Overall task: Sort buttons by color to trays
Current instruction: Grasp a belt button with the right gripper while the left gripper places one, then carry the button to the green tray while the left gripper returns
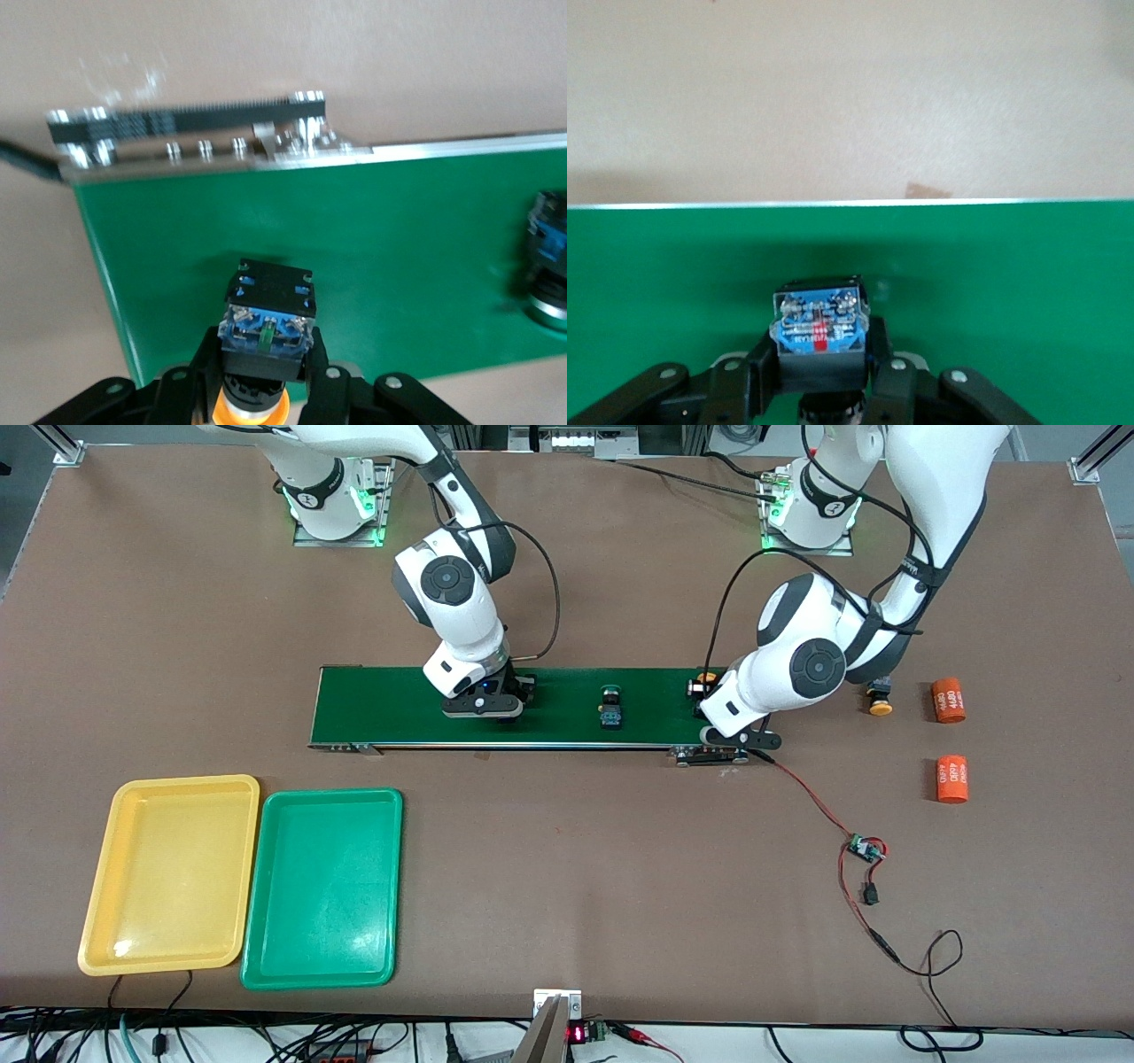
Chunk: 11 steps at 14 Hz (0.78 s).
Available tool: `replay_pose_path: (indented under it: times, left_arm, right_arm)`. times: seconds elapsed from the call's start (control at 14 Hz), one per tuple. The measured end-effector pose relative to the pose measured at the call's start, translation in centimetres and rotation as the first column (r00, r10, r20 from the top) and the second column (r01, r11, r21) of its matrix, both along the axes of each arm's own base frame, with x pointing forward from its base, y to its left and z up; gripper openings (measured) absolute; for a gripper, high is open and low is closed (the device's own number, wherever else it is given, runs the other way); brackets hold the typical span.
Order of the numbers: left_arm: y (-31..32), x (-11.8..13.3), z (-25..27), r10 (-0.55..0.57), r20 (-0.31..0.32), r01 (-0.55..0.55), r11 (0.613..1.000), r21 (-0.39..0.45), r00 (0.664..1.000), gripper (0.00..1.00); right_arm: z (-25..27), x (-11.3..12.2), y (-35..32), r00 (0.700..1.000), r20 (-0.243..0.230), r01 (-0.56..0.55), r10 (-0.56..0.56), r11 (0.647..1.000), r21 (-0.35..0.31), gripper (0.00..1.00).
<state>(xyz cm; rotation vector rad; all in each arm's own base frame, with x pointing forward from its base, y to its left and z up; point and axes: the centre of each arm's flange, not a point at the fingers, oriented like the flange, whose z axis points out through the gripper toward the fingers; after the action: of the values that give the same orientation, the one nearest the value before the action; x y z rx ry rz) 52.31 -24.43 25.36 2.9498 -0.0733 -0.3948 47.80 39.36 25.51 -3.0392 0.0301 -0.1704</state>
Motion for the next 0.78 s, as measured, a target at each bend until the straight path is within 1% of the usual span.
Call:
replay_pose_path:
  times: [0.14, 0.36, 0.5, 0.57, 0.64, 0.78]
  left_arm:
    - [0.2, 0.2, -0.4, 0.002, 0.006, -0.002, 1.0, 0.005, 1.0, 0.4]
    - [0.2, 0.4, -0.4, 0.039, 0.004, -0.039, 0.999, 0.014, 0.999, 0.41]
    - [0.3, 0.7, 0.0, 0.045, 0.013, -0.045, 0.999, 0.015, 0.999, 0.55]
    - [0.3, 1.0, 0.8, 0.047, 0.03, -0.048, 0.999, 0.014, 0.998, 0.65]
    - [0.4, 1.3, 2.2, 0.047, 0.052, -0.048, 0.999, 0.018, 0.998, 0.74]
    - [1.7, 1.7, 5.9, 0.063, 0.082, -0.067, 0.996, 0.053, 0.995, 0.93]
  right_arm:
    - [2.6, 1.8, -1.6, 1.0, 0.003, -0.003, 0.003, 1.0, -0.001, 0.42]
    - [7.7, 5.8, -5.6, 1.0, -0.006, -0.017, 0.017, 1.0, -0.017, 0.42]
    - [10.1, 8.7, -8.8, 1.0, 0.007, -0.02, 0.02, 0.999, -0.025, 0.42]
    - [11.1, 10.3, -10.7, 1.0, 0.012, -0.02, 0.02, 0.999, -0.029, 0.42]
    - [12.2, 11.8, -12.9, 0.999, 0.011, -0.03, 0.03, 0.999, -0.037, 0.42]
    - [14.2, 14.5, -17.3, 0.998, -0.001, -0.059, 0.059, 0.997, -0.054, 0.42]
